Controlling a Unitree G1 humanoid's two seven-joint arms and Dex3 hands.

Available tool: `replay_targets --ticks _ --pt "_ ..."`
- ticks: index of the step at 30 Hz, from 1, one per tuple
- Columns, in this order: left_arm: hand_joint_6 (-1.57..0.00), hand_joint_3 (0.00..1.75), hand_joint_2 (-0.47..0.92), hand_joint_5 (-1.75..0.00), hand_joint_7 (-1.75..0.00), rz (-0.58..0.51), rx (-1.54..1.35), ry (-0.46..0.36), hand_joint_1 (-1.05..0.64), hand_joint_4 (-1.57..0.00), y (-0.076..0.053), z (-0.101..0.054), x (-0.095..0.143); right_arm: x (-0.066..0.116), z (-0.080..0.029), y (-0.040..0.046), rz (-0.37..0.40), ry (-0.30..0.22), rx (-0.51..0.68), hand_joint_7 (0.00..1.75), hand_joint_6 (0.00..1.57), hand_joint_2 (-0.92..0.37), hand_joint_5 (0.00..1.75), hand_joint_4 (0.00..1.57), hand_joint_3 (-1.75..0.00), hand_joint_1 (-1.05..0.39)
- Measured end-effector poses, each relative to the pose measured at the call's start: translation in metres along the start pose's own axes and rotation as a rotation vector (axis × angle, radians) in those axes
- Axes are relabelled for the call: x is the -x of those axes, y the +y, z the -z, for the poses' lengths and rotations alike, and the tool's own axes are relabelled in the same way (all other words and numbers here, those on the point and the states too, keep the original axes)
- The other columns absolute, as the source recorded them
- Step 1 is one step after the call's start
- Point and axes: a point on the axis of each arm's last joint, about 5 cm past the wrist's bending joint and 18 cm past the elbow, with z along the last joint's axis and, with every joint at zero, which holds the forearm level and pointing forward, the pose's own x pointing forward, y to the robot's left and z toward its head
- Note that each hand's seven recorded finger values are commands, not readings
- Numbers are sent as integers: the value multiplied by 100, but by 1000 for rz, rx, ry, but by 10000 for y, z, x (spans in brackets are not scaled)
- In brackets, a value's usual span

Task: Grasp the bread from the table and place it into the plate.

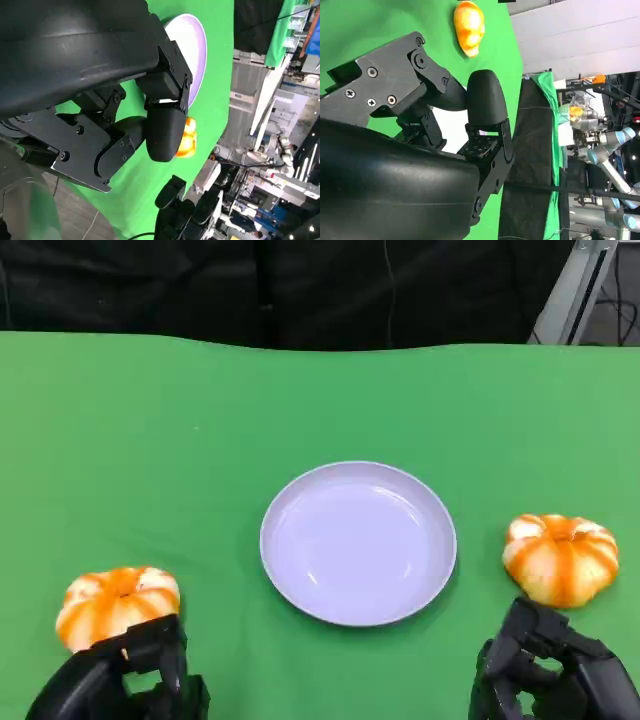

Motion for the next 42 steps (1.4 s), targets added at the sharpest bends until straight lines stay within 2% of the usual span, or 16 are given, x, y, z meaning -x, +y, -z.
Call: replay_targets --ticks 1,2,4,7,8,13,16,18,21,23,33,35,38,42 --pt "-80 38 87 -77 -41 -20 -47 2 -36 -68 -4 -13 6 0 -1 0 0 0 0 168 68 -57 175 85 -119 -15" --pt "-77 32 90 -49 -17 -41 -112 1 -41 -65 -11 -32 15 0 -1 0 0 0 0 168 68 -57 175 85 -119 -15" --pt "-76 28 92 -33 -5 -66 -269 -17 -43 -63 -24 -81 31 0 -1 0 -1 0 0 168 67 -57 175 85 -119 -15" --pt "-56 30 92 -11 -1 -84 -416 -43 -64 -38 -42 -126 37 0 -1 0 -2 -1 0 168 67 -58 175 85 -119 -15" --pt "-53 30 92 -9 0 -109 -501 -44 -66 -35 -60 -134 45 -2 -1 1 -4 -1 -1 168 67 -58 175 85 -119 -15" --pt "-47 28 92 -2 0 -226 -920 -132 -72 -26 -153 -176 70 -2 -1 1 -4 -1 -1 168 68 -57 175 85 -120 -15" --pt "-42 26 92 -2 0 -300 -1093 -147 -80 -21 -182 -147 76 -1 -2 -1 -1 -1 1 168 68 -57 175 85 -121 -14" --pt "-42 25 92 -2 0 -360 -1272 -133 -82 -21 -148 -170 78 -3 -2 1 0 -1 2 169 68 -57 175 85 -121 -14" --pt "-42 23 92 -2 -1 -447 -1487 -128 -82 -22 -25 -315 67 -5 -4 0 3 -2 4 169 68 -56 175 85 -121 -15" --pt "-42 23 92 -2 0 -469 -1522 -148 -82 -22 -5 -363 46 -6 -4 1 4 -2 4 169 68 -56 175 85 -121 -15" --pt "-42 17 92 -2 0 -464 -1529 -151 -80 -22 -19 -342 27 -8 -5 2 6 -3 4 170 67 -56 175 84 -121 -14" --pt "-43 14 92 -2 -1 -453 -1566 -109 -79 -23 26 -350 -18 -8 -5 3 8 -1 3 170 67 -57 175 84 -120 -14" --pt "-44 13 92 -2 -1 -454 -1626 -3 -79 -25 152 -378 -100 -14 -6 9 5 0 2 169 67 -57 175 84 -120 -14" --pt "-45 13 92 -2 -1 -443 -1643 37 -79 -25 204 -369 -194 -16 -6 10 5 1 0 169 67 -57 175 84 -120 -14"
